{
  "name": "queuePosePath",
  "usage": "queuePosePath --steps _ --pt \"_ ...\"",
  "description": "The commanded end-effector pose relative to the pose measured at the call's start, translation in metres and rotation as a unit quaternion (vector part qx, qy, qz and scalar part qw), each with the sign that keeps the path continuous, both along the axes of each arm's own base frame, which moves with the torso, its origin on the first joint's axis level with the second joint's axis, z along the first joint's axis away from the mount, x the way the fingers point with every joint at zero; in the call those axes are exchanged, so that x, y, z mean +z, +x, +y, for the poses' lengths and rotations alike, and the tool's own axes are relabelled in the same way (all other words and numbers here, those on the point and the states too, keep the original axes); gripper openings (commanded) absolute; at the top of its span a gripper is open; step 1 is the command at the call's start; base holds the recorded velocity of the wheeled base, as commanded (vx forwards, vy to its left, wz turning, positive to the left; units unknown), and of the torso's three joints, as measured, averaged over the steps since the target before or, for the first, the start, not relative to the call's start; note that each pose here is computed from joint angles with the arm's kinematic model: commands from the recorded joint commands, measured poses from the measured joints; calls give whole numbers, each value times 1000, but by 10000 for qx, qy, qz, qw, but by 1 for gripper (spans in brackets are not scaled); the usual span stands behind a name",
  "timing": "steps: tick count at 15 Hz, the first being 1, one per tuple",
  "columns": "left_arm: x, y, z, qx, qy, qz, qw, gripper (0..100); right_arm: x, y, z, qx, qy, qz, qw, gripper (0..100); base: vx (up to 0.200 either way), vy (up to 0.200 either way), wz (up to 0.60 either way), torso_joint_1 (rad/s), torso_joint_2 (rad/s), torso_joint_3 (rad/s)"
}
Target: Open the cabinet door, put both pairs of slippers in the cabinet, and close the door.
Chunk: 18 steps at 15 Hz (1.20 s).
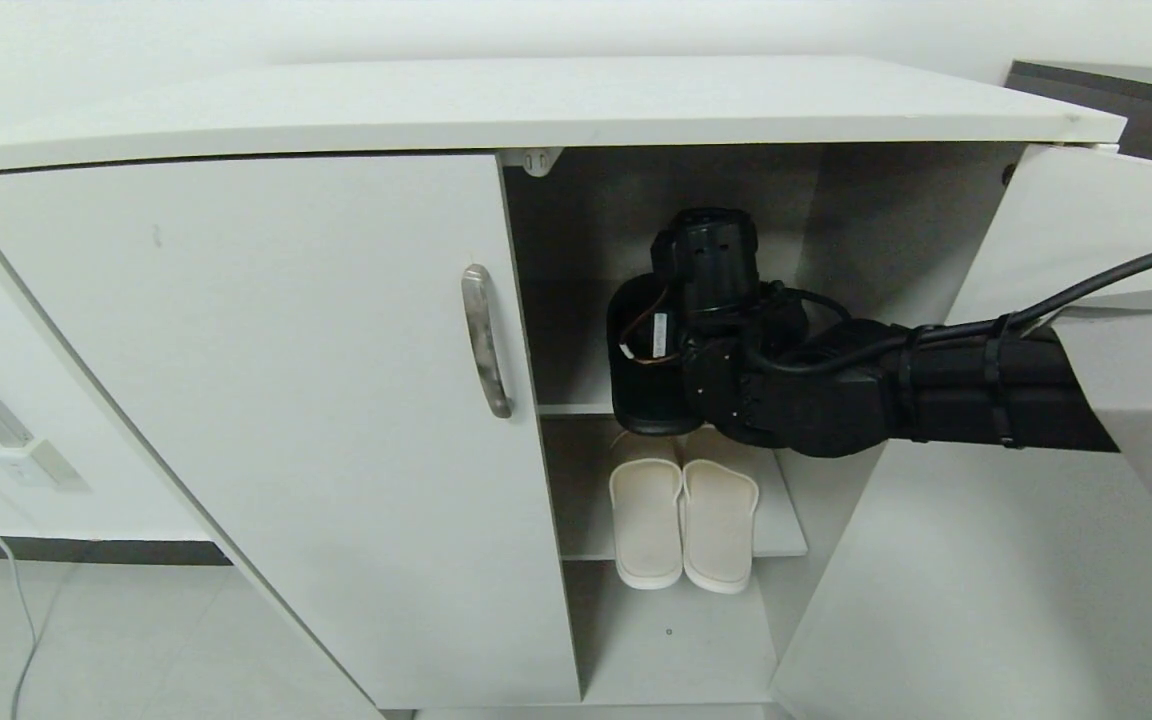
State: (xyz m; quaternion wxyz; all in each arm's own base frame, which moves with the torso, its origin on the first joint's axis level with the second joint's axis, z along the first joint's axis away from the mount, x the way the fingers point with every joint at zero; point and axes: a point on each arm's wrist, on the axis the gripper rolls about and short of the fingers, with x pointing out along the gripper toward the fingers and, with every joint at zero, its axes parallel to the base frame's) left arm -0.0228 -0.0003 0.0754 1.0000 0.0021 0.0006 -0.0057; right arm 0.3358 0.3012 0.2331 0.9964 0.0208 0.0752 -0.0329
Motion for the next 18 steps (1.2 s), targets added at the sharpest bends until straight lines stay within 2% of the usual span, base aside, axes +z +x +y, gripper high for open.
queuePosePath --steps 1,9,18 --pt "0 0 0 4 2 1 10000 0 4 -10 -1 68 -1 9 10000 100 0 0 0 0 0 0" --pt "0 0 0 4 2 -6 10000 0 24 -61 -20 328 135 62 9994 100 0 0 0 0 0 0" --pt "0 0 0 -4 2 -6 10000 0 32 -144 -45 1172 213 235 9926 100 0 0 0 0 0 0"
